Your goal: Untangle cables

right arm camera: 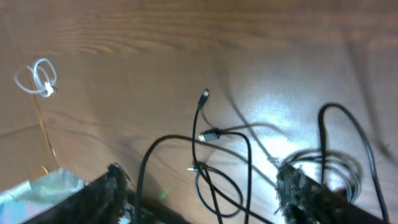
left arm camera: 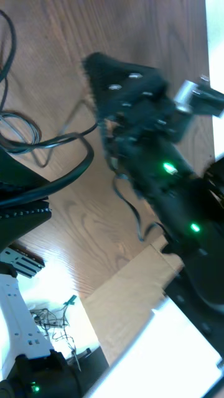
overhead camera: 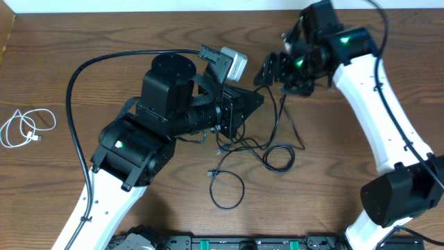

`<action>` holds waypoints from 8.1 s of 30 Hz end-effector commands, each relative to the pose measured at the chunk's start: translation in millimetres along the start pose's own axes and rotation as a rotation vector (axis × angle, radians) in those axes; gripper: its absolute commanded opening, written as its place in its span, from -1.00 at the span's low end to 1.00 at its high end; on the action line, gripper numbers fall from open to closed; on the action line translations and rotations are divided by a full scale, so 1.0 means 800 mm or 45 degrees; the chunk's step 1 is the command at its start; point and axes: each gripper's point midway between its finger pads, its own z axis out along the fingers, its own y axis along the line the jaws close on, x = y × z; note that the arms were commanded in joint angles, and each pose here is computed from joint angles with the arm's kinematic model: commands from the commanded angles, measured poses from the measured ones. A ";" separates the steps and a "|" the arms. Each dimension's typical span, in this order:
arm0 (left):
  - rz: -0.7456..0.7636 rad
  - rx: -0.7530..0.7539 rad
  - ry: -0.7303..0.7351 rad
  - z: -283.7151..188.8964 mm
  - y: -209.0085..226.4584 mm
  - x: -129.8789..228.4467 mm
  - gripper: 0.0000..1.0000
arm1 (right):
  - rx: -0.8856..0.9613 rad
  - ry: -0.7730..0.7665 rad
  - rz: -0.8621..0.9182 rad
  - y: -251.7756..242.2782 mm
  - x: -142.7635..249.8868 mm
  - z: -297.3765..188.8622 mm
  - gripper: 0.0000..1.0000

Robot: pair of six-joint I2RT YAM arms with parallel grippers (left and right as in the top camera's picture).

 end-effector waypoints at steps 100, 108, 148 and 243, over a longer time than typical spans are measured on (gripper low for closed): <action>-0.270 -0.171 -0.129 -0.114 0.056 0.000 -0.85 | 0.151 -0.119 0.063 -0.041 -0.003 -0.137 -0.07; -0.133 0.060 0.072 -0.066 0.011 0.025 -0.85 | 0.133 -0.117 -0.146 0.019 0.007 -0.099 0.57; -0.192 -0.300 0.010 -0.040 0.065 0.015 -0.85 | 0.309 0.007 0.103 -0.013 0.038 -0.016 0.62; -0.482 -0.514 0.215 -0.094 0.138 0.080 0.85 | 0.208 -0.686 -0.067 0.009 -0.026 -0.292 -0.98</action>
